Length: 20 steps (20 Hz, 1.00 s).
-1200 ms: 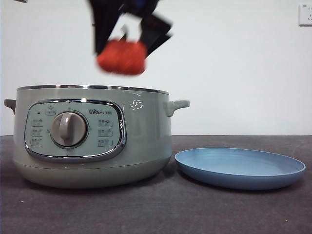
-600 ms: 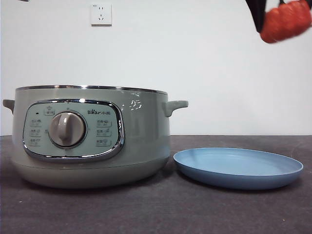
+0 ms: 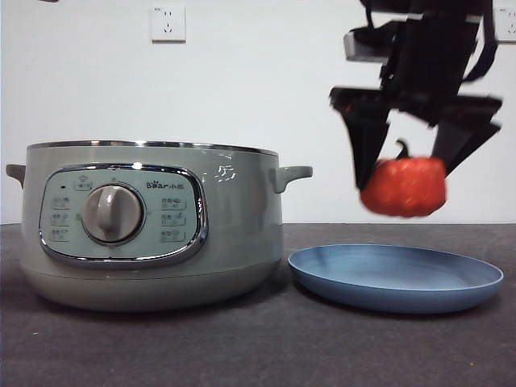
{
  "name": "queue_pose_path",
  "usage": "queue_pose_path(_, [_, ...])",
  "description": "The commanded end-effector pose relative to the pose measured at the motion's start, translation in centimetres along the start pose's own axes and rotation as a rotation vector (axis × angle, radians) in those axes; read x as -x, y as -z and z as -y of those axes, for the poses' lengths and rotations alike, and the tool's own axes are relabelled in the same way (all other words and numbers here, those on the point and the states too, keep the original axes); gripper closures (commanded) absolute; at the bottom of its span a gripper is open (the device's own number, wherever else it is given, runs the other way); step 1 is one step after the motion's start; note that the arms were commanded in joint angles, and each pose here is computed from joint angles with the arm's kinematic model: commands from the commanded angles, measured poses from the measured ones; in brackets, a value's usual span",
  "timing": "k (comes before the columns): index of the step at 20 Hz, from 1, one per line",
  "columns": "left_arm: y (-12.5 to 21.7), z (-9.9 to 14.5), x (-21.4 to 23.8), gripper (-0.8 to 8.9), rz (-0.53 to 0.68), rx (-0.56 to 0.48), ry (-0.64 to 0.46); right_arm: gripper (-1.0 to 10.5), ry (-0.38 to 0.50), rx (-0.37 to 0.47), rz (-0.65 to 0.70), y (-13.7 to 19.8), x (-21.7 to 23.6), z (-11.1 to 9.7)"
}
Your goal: Take the pumpkin out from the steamer,put the pumpkin in the blue plate,close the lid
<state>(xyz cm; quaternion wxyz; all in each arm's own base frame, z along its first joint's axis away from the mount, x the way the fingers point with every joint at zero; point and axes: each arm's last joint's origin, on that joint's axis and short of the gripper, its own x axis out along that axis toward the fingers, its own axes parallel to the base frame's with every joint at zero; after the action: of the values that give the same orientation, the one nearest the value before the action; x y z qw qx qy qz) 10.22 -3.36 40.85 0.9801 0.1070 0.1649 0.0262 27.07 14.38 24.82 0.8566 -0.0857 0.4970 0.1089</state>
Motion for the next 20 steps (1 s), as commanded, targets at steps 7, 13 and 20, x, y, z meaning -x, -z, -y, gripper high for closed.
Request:
queue_pose_path(7, [-0.7, -0.3, 0.5, 8.27, 0.069, 0.034, -0.009, 9.6, 0.002, 0.048, -0.111, 1.2, -5.6, -0.7])
queue_pose_path(13, [-0.8, -0.3, 0.5, 8.27, 0.077, 0.038, -0.010, 9.4, 0.006, 0.052, -0.138, 1.5, -6.3, -0.8])
queue_pose_path(20, [-0.8, -0.3, 0.5, 8.27, 0.077, 0.039, -0.010, 5.3, -0.055, 0.055, -0.152, 1.5, -6.3, -0.9])
